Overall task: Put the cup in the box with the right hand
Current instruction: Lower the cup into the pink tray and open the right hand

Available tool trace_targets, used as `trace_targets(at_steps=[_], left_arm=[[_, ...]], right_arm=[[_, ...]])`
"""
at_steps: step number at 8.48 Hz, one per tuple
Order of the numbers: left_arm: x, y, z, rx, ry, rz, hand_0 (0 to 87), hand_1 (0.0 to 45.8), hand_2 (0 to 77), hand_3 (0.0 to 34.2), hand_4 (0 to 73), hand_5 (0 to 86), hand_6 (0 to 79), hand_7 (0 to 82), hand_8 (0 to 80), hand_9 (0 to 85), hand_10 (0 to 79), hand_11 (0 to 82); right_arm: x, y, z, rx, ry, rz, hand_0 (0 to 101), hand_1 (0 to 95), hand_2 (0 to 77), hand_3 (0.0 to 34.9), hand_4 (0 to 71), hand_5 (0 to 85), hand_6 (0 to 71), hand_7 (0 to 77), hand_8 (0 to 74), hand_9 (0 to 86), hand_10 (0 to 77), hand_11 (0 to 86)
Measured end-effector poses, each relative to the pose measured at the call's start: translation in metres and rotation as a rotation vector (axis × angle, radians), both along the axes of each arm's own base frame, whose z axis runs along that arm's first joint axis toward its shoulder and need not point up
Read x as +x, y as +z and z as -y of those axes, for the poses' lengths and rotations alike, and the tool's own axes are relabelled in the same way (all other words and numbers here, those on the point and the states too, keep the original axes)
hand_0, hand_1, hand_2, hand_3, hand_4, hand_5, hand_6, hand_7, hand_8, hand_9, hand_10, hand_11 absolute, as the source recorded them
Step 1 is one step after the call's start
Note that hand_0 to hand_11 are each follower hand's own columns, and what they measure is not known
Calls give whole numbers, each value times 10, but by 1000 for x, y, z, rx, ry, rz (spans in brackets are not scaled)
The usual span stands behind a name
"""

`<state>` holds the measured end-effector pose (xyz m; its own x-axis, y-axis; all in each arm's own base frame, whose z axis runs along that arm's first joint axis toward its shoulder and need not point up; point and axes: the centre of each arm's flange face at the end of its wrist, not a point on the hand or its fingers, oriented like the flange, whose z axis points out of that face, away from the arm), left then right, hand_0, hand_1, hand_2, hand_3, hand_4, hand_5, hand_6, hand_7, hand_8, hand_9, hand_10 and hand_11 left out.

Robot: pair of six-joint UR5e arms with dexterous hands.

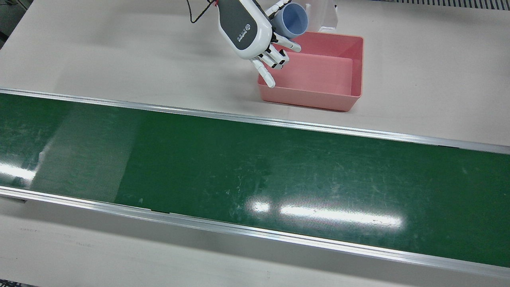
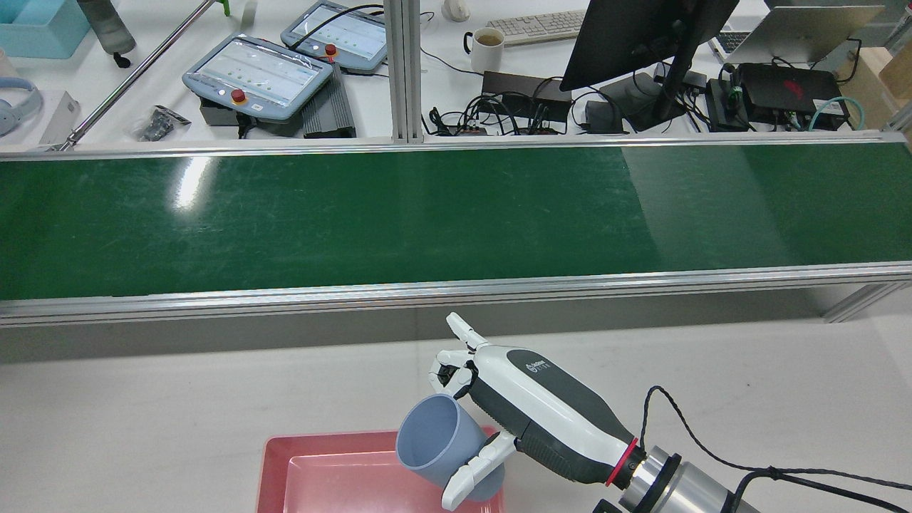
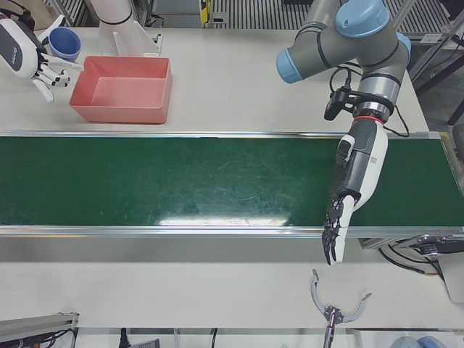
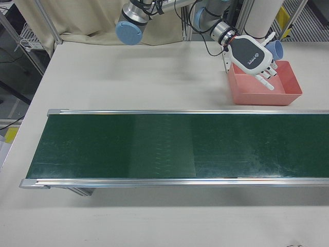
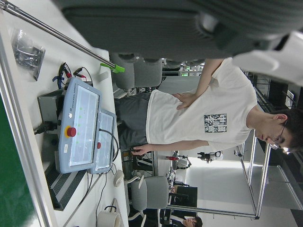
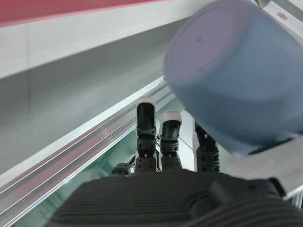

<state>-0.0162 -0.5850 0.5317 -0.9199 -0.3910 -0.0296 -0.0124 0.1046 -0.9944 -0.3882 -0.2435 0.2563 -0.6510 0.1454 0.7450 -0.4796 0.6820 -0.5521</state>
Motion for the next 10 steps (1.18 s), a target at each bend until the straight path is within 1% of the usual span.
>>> trace_targets(at_steps=[1,2,3,6,8,9,10], left_arm=[[0,0,0,0,0,0,0,5,5,0,0,0,0,0,0,0,0,0],[0,0,0,-1,0,0,0,5,5,0,0,0,0,0,0,0,0,0],[0,0,0,0,0,0,0,5,5,0,0,0,0,0,0,0,0,0],[0,0,0,-1,0,0,0,5,5,0,0,0,0,0,0,0,0,0],[0,0,0,0,0,0,0,5,5,0,0,0,0,0,0,0,0,0],[0,0,0,0,-1,0,0,5,5,0,0,0,0,0,0,0,0,0],[0,0,0,0,0,0,0,5,5,0,0,0,0,0,0,5,0,0]], right_arm=[[1,-1,0,0,0,2,105,0,5,0,513,0,289,698,300,540,11,11],[2,-2,0,1,0,6,0,0,158,0,513,0,284,698,300,540,5,11],[3,-3,0,1,-1,10,0,0,164,0,513,0,284,698,289,540,5,11],[8,-5,0,2,1,18,0,0,164,0,513,0,284,698,289,540,5,11],[9,-4,0,1,3,12,0,0,169,0,513,0,284,698,289,540,5,11],[8,-3,0,1,3,6,0,0,169,0,513,0,273,698,284,529,5,11],[7,-2,0,1,2,-1,162,0,131,0,513,0,273,698,284,529,5,11]])
